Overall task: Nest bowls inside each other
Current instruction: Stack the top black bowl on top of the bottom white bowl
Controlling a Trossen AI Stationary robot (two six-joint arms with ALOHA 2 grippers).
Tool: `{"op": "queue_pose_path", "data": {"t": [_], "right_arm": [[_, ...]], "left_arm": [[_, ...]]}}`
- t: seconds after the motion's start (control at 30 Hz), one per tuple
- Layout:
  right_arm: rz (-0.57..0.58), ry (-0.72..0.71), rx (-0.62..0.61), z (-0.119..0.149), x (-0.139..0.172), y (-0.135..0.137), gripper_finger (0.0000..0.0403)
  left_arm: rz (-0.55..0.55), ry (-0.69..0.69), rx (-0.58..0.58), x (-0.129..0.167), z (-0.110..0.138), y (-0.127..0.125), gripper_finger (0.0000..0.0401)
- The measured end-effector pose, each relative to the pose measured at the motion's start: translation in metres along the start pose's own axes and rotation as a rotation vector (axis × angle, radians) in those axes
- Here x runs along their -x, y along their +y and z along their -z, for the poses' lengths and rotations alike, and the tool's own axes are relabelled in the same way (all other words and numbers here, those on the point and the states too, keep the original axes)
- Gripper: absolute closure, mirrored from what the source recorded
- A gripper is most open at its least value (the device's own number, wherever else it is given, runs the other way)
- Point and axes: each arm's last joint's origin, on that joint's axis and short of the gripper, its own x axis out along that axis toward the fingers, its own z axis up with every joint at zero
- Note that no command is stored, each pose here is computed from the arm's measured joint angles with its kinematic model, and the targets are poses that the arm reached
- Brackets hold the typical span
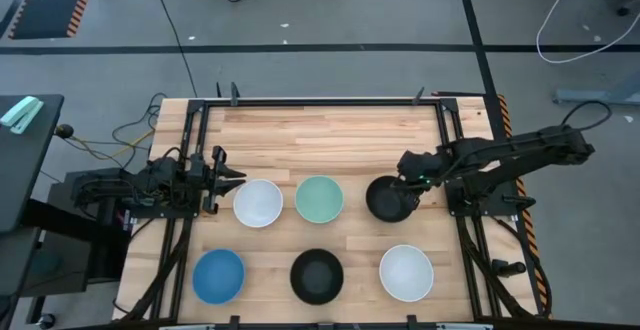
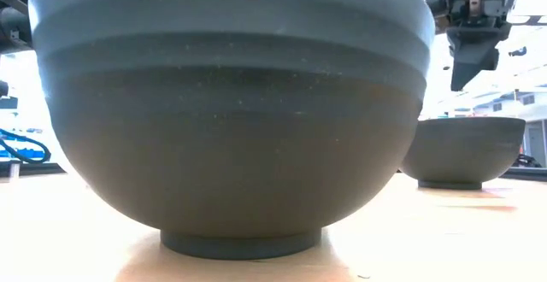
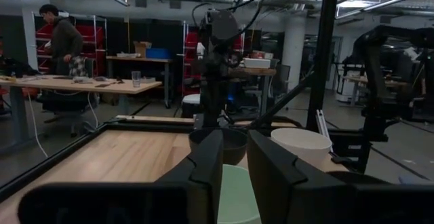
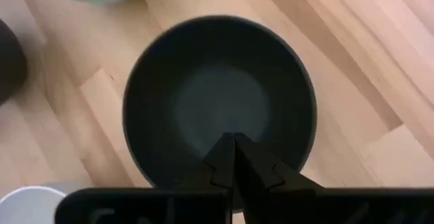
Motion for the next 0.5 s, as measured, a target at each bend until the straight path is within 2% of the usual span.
{"op": "queue_pose_path", "data": {"t": [0.23, 0.5], "right_arm": [[0.099, 0.099, -0.073, 0.006, -0.006, -0.005, 0.0384], [0.154, 0.152, -0.069, 0.004, -0.019, -0.002, 0.0384]], "left_arm": [[0.0, 0.0, -0.001, 0.0, 0.0, 0.0, 0.032], [0.0, 0.0, -0.001, 0.0, 0.0, 0.0, 0.0325]]}}
